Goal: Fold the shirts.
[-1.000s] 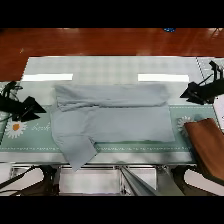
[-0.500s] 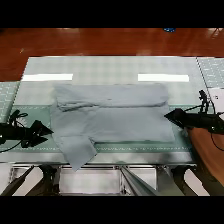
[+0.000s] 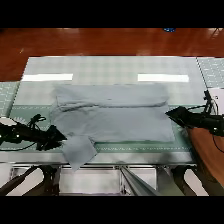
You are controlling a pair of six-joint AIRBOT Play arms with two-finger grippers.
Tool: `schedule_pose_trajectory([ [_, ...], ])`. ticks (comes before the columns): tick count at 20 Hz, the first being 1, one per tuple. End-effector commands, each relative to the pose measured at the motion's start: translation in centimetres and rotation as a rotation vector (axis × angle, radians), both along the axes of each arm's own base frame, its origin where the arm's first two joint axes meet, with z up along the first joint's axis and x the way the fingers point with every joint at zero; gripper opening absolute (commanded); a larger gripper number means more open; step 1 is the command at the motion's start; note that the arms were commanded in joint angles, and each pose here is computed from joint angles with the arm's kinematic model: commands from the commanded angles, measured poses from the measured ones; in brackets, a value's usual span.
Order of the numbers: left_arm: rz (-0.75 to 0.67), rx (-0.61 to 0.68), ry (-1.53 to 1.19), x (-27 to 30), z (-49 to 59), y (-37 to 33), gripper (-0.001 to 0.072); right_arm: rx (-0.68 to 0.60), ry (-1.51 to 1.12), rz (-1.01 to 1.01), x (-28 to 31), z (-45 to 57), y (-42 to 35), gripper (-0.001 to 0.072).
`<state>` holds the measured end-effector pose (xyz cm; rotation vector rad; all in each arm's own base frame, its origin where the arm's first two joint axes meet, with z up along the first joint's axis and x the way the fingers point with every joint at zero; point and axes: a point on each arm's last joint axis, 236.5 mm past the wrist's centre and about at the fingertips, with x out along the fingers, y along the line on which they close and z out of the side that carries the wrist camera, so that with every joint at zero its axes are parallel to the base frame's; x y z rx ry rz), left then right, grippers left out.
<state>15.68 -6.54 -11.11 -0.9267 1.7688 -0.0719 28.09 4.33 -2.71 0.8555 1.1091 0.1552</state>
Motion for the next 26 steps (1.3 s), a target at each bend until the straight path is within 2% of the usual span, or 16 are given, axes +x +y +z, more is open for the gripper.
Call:
schedule_pose_trajectory([
  [1,-0.102,0.046,-0.001,-0.5,-2.5,-1.2,0.0468,-0.012,-0.009,-0.068,0.1,1.8,-3.5,0.0413],
  [2,-0.129,0.041,-0.02,-0.2,-2.4,-1.3,0.0209,-0.05,0.03,-0.106,-0.8,1.5,-5.7,0.0413],
  [3,-0.146,0.028,-0.05,0.4,-1.9,-1.4,0.0017,-0.076,0.103,-0.127,-2.6,0.5,-7.1,0.0413],
  [6,-0.151,0.008,-0.112,2.5,-0.6,-1.5,0.0016,-0.091,0.398,-0.128,-9.5,-3.6,-7.4,0.0413],
  [10,-0.113,-0.037,-0.174,4.4,0.6,-2.5,0.0016,-0.013,0.496,-0.045,-12.5,-6.4,-3.2,0.0413],
  [15,-0.119,-0.042,-0.18,4.5,0.6,-2.6,0.0016,0.016,0.52,-0.068,-12.1,-7.5,-3.2,0.0413],
  [19,-0.115,-0.046,-0.182,4.5,0.7,-2.7,0.0016,0.078,0.437,-0.13,-8.9,-8.0,-3.0,0.0409],
  [23,-0.106,-0.063,-0.2,5.0,1.0,-3.1,0.0016,0.061,0.402,-0.118,-6.6,-9.4,-1.9,0.0408],
  [24,-0.103,-0.063,-0.202,5.1,1.0,-3.1,0.0016,0.055,0.39,-0.101,-5.8,-9.4,-1.4,0.0381],
  [25,-0.104,-0.061,-0.207,5.2,1.1,-3.0,0.0016,0.043,0.377,-0.073,-5.2,-9.2,-1.1,0.0264],
  [26,-0.102,-0.061,-0.216,5.6,1.4,-2.8,0.0016,0.023,0.346,-0.025,-4.5,-8.5,-0.8,0.0102],
])
